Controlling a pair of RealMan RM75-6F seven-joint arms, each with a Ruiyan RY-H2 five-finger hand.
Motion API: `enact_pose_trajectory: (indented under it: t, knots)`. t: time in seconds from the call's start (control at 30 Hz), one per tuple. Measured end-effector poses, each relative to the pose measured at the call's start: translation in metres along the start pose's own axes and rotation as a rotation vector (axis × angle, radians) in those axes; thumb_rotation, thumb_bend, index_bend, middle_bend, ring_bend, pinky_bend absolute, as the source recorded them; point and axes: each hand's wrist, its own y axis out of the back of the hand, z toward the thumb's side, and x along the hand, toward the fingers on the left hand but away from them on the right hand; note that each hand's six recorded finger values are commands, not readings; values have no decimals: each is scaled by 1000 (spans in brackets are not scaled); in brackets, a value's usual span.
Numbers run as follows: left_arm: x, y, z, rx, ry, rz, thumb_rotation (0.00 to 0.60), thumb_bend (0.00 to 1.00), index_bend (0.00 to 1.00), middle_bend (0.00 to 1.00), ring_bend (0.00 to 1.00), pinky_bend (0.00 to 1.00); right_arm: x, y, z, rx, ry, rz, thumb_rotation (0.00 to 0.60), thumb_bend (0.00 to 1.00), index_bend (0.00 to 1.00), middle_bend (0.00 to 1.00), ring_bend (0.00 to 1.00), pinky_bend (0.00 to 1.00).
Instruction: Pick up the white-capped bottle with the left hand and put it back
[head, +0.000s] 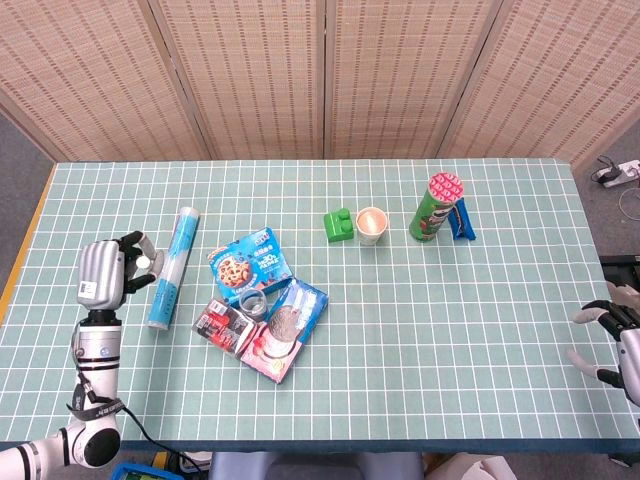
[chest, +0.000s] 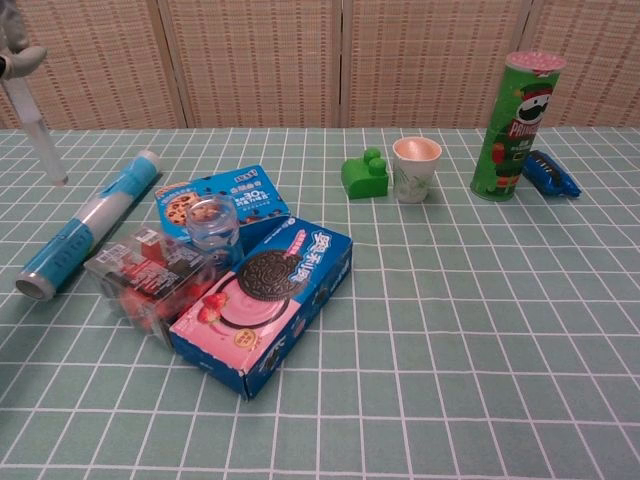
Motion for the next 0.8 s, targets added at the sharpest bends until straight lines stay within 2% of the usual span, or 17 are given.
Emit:
enact_pose_trajectory:
  t: [0.2,0.27,0.37,0.57,0.8]
  knots:
    - [0,6,7,-253,84,-74,600,395,853,1000,947,1000,1,1,0,-1,1,-3,600,99,437,372,345,585]
    - [1,11,12,-290,87,-79,600,395,853,1000,947,1000,1,1,1,-1,3,-3,600,98,437,372,345,585]
    - [0,15,22,-314,77,-93,600,395,853,1000,947,1000,1,1,2,0,7,-3,600,98,437,372,345,585]
    - [-6,15,49,-366,46,-165,600,395,853,1000,948,1000,2,0,3,1,12,0,600,99,437,372,345,585]
    - [-7,17,81,-331,-28,-190,600,395,853,1000,948,1000,3,1,3,-3,16,-2,600,98,437,372,345,585]
